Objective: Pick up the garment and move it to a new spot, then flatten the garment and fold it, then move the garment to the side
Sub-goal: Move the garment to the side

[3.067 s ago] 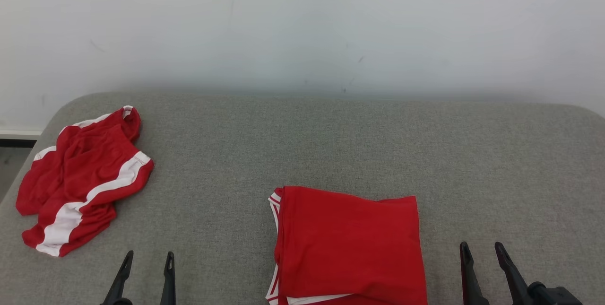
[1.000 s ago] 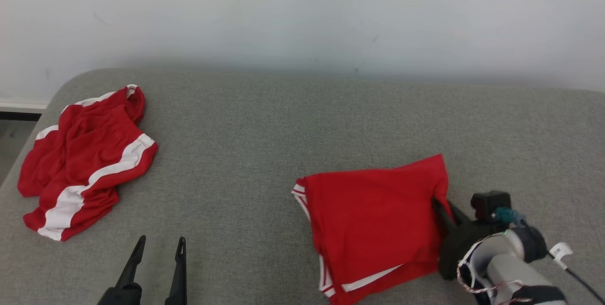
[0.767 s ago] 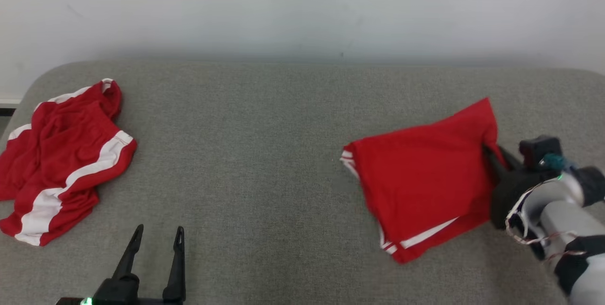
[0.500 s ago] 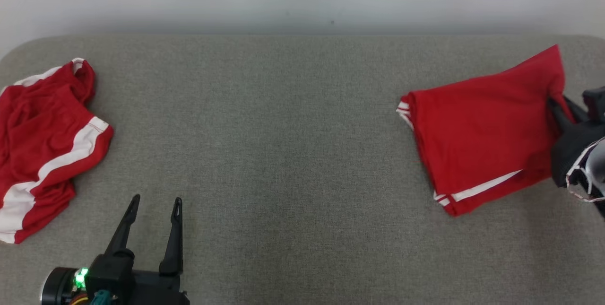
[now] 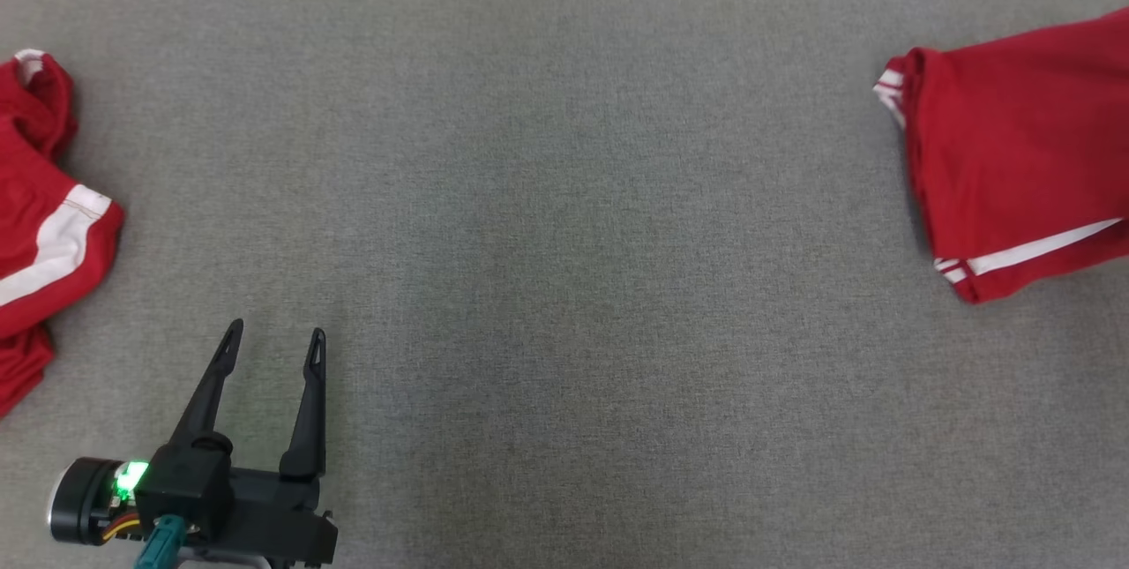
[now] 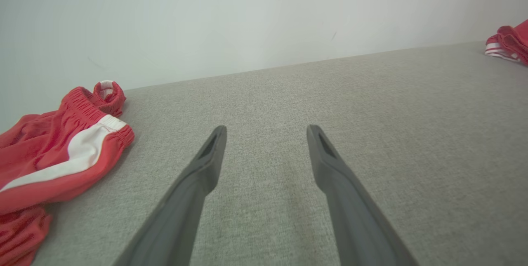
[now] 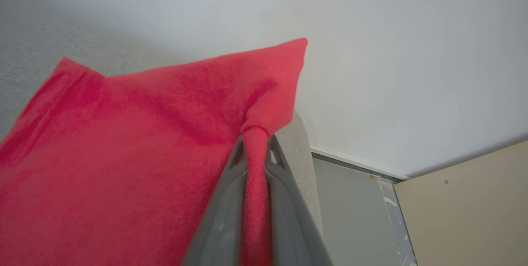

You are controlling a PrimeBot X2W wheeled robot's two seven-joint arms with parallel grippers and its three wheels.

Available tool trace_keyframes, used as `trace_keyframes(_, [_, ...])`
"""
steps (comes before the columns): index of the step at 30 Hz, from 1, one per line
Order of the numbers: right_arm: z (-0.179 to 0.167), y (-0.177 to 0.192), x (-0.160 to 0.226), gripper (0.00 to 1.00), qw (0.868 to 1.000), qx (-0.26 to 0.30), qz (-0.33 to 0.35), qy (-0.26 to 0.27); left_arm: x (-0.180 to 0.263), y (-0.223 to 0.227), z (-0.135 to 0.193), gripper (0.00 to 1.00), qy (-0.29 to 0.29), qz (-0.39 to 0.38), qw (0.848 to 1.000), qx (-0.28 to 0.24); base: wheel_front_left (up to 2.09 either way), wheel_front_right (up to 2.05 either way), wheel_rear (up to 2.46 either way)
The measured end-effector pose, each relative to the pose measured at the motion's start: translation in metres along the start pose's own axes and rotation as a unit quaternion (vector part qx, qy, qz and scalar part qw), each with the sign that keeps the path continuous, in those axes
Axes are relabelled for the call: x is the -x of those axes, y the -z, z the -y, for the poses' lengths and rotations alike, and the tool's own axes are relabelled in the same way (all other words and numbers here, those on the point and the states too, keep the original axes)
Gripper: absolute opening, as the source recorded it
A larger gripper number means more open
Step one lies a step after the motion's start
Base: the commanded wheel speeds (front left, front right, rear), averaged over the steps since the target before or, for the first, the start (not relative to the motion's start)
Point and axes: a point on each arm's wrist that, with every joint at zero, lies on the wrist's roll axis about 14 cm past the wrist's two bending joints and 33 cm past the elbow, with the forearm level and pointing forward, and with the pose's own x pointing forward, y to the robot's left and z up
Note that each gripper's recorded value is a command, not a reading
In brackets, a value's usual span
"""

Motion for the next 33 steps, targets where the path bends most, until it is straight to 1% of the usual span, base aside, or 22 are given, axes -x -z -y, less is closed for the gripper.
trace_keyframes(5, [0.020, 0.006, -0.004, 0.00, 1.000, 0.005, -0.013, 0.023, -0.008, 0.005, 0.002, 1.00, 0.006, -0.004, 1.000, 0.000, 0.00, 0.00, 0.00])
trace_keyframes(9, [0.024, 0.007, -0.005, 0.00, 0.999, 0.014, -0.019, 0.028, -0.008, 0.007, 0.001, 1.00, 0.005, -0.005, 1.000, 0.001, 0.00, 0.00, 0.00])
trace_keyframes(10, [0.025, 0.007, -0.005, 0.05, 0.999, 0.015, -0.017, 0.029, -0.008, 0.007, 0.001, 1.00, 0.005, -0.005, 1.000, 0.000, 0.00, 0.00, 0.00])
trace_keyframes(11, [0.026, 0.006, -0.005, 0.98, 0.999, 0.017, -0.015, 0.031, -0.008, 0.007, 0.000, 1.00, 0.004, -0.006, 1.000, 0.000, 0.00, 0.00, 0.00])
trace_keyframes(12, [0.029, 0.006, -0.005, 1.00, 0.999, 0.020, -0.014, 0.034, -0.008, 0.007, 0.000, 1.00, 0.004, -0.006, 1.000, -0.001, 0.00, 0.00, 0.00])
trace_keyframes(16, [0.041, 0.005, 0.000, 1.00, 0.998, 0.022, -0.015, 0.052, -0.008, 0.005, 0.000, 1.00, 0.002, -0.003, 1.000, -0.001, 0.00, 0.00, 0.00])
trace_keyframes(20, [0.053, -0.015, 0.007, 1.00, 0.997, 0.011, 0.028, 0.072, -0.006, -0.003, 0.000, 1.00, -0.001, 0.006, 1.000, 0.002, 0.00, 0.00, 0.00])
trace_keyframes(22, [0.048, -0.037, 0.011, 1.00, 0.994, -0.025, 0.075, 0.073, -0.001, -0.007, 0.000, 1.00, -0.007, 0.009, 1.000, 0.004, 0.00, 0.00, 0.00])
trace_keyframes(25, [0.038, -0.065, 0.017, 1.00, 0.988, -0.059, 0.126, 0.064, 0.009, -0.008, -0.001, 1.00, -0.013, 0.008, 1.000, 0.007, 0.00, 0.00, 0.00])
trace_keyframes(29, [0.011, -0.082, 0.029, 1.00, 0.981, -0.093, 0.168, 0.034, 0.022, -0.014, -0.001, 1.00, -0.022, 0.012, 1.000, 0.010, 0.00, 0.00, 0.00])
trace_keyframes(31, [0.002, -0.097, 0.039, 1.00, 0.973, -0.111, 0.200, 0.023, 0.027, -0.019, 0.000, 1.00, -0.026, 0.018, 0.999, 0.012, 0.00, 0.00, 0.00])
trace_keyframes(33, [-0.007, -0.102, 0.050, 1.00, 0.966, -0.128, 0.222, 0.013, 0.035, -0.022, -0.001, 1.00, -0.031, 0.022, 0.999, 0.012, 0.00, 0.00, 0.00])
